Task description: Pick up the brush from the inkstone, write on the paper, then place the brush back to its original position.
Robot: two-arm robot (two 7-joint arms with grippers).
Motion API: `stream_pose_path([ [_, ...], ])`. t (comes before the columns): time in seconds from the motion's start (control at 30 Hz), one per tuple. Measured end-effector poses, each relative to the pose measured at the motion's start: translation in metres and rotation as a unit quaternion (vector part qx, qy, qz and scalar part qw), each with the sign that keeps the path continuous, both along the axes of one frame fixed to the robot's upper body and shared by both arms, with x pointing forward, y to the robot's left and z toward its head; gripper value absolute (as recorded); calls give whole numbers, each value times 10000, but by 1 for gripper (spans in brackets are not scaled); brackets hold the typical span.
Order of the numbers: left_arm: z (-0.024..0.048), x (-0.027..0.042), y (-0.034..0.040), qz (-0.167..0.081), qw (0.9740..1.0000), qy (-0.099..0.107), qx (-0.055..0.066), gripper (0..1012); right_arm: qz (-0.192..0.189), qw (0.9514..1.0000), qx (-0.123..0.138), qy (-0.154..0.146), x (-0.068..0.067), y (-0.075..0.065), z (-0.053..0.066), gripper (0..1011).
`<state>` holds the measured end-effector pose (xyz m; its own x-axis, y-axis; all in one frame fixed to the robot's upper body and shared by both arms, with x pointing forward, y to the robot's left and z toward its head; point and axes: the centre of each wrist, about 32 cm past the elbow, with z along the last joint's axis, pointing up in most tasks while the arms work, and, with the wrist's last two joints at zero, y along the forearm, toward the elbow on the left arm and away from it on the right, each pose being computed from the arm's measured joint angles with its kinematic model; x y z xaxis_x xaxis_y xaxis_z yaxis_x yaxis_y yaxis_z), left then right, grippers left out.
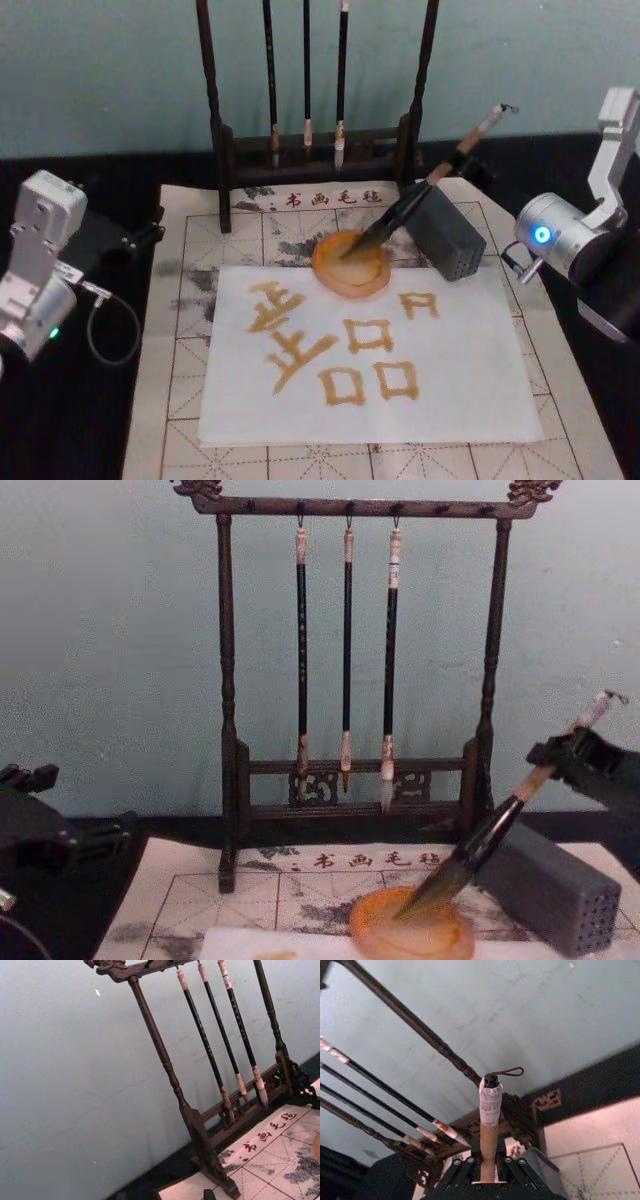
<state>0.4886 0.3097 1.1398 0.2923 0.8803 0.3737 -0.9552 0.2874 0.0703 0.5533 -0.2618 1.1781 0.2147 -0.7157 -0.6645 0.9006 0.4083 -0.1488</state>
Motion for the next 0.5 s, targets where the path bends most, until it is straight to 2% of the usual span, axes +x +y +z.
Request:
stream_pose_path([
  [0.2,0,0,0,0,10000,0,0,1001,106,9992,-181,-347,-43,0,16,198],
  [0.3,0,0,0,0,10000,0,0,1001,223,9972,-337,-626,-87,-11,8,198],
  [0.5,0,0,0,0,10000,0,0,1001,487,9887,-719,-1222,-184,-35,-30,198],
])
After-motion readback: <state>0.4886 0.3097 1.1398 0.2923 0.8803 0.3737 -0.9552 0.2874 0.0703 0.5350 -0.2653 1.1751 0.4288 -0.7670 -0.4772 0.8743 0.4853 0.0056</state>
